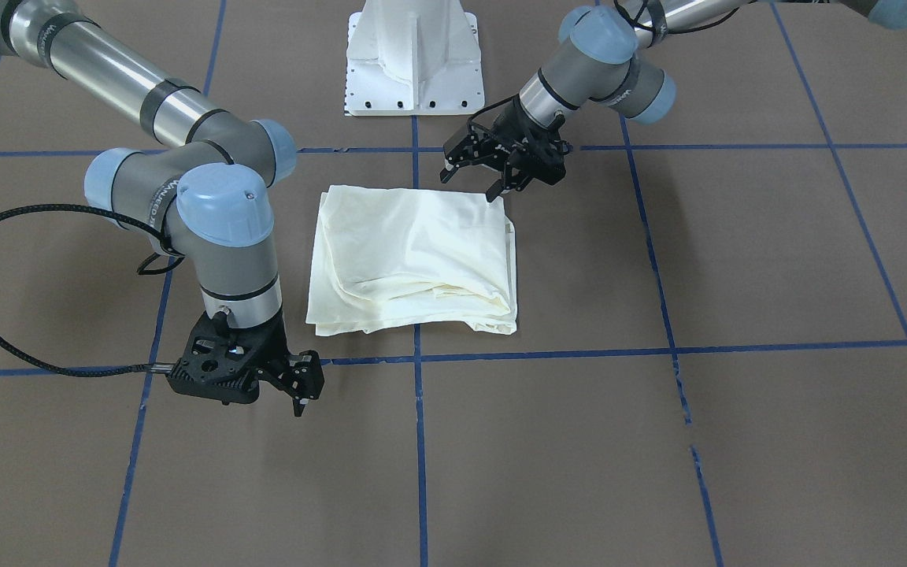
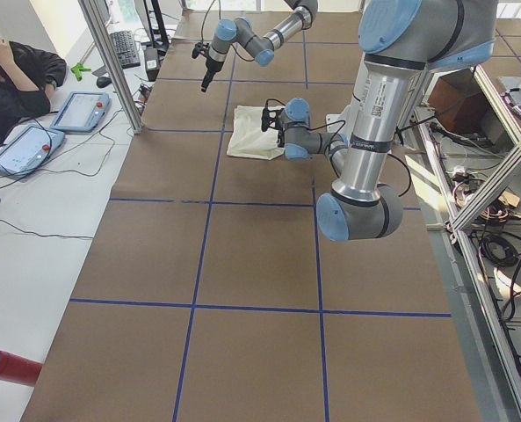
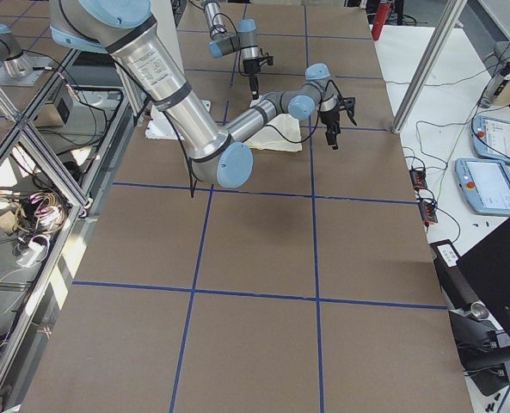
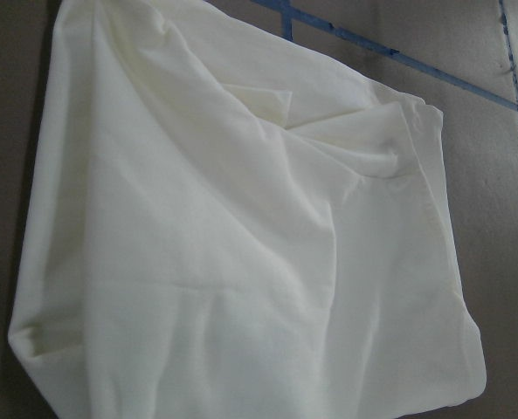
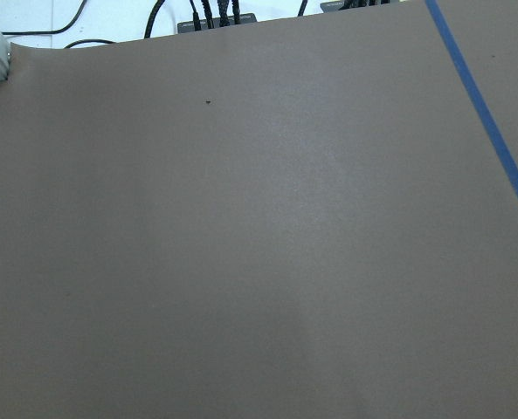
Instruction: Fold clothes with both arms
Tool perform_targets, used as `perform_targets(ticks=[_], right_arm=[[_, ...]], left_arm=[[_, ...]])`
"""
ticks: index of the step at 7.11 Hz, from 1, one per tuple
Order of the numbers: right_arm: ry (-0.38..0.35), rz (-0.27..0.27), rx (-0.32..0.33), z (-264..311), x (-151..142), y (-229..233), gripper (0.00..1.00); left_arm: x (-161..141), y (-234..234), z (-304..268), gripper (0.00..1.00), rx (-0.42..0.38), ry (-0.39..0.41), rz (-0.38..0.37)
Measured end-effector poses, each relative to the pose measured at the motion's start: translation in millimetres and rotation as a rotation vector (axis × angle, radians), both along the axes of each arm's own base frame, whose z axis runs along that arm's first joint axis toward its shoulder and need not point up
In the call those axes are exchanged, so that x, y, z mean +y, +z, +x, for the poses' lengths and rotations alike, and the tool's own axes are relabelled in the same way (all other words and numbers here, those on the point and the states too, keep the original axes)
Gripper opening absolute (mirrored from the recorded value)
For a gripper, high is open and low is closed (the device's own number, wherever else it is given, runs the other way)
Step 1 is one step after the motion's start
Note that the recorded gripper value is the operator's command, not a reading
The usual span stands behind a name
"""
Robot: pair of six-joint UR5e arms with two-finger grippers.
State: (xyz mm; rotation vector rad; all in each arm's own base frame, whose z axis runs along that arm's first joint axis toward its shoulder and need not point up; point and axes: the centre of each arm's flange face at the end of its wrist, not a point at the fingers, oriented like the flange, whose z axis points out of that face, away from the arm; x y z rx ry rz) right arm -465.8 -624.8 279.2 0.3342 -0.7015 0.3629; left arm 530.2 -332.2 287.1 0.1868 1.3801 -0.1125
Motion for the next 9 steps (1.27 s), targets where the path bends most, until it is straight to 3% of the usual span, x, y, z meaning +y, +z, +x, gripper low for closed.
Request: perform_targets(ticks=[5, 9], right_arm=[[0.000, -0.001, 0.001, 0, 0, 1, 1.00], [-0.005, -0.003, 0.001, 0, 1, 2, 1.00]], left_arm=[[-5, 29, 14, 0.99, -0.052, -0.008, -0.017], [-5, 25, 12, 0.99, -0.048, -0.007, -0.014]])
